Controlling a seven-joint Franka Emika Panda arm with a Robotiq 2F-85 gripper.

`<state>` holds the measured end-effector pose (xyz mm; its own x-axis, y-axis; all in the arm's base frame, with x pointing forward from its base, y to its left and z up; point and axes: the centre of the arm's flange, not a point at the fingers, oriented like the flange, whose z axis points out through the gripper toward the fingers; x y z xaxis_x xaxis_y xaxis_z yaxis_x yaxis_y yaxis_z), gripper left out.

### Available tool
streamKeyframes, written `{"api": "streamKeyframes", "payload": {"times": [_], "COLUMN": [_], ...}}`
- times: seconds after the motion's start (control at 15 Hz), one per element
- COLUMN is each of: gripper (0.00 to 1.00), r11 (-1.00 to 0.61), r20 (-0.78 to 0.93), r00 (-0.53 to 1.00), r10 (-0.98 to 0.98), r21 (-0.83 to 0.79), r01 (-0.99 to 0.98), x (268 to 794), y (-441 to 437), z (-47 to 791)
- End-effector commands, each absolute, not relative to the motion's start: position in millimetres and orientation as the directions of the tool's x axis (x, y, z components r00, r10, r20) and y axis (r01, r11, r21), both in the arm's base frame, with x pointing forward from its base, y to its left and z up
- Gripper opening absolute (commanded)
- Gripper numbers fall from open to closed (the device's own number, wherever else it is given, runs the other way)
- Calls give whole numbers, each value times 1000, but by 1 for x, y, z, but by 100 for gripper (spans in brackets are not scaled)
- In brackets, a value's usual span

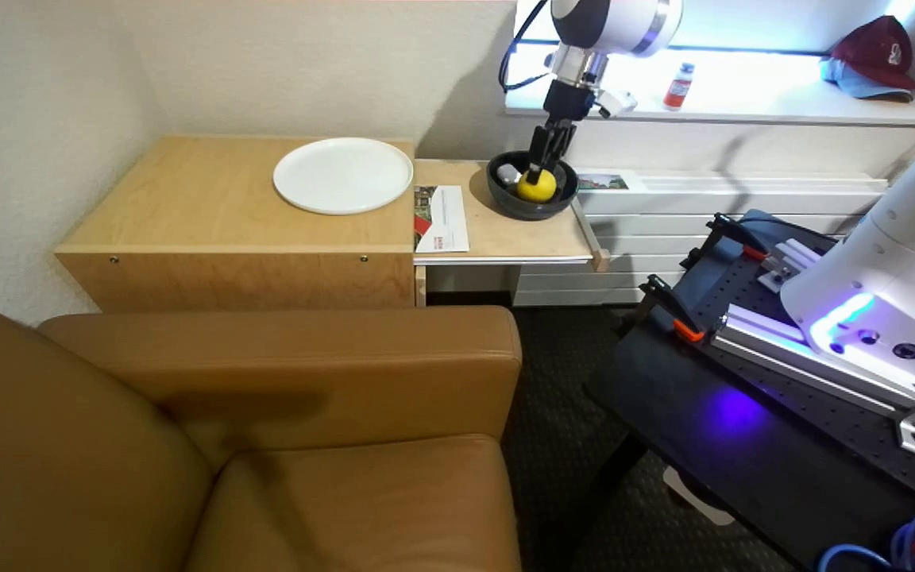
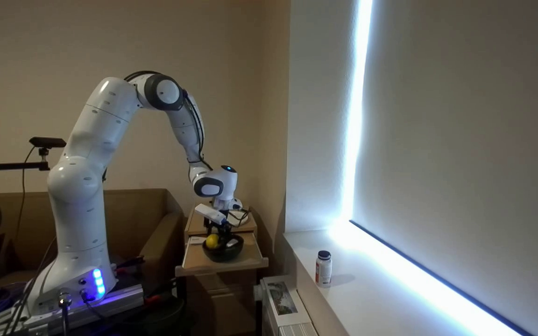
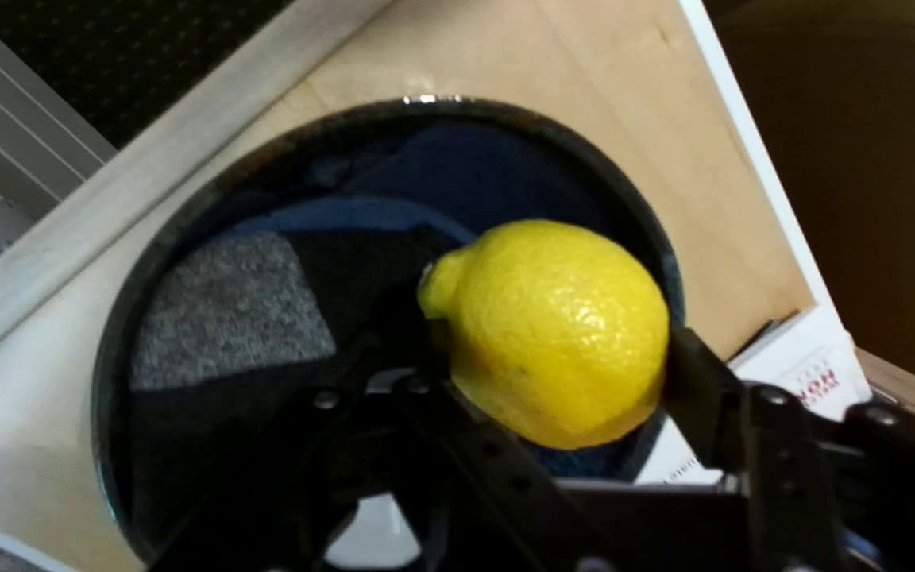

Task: Move the bottle from the bowl to the windowsill then put the lemon on the plate

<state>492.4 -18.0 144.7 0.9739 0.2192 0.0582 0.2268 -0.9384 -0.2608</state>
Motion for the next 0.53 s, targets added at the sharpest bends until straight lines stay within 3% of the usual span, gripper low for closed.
{"api": "streamKeyframes", "payload": {"times": [0.0, 0.47], "gripper": [42, 42], "r11": [-918, -845], "r20": [141, 425], "r00": [963, 851], "r10": [231, 308], "r21": [-297, -290], "r01": [264, 450], "x": [483, 504], "y": [-25, 29], "z": [199, 293]}}
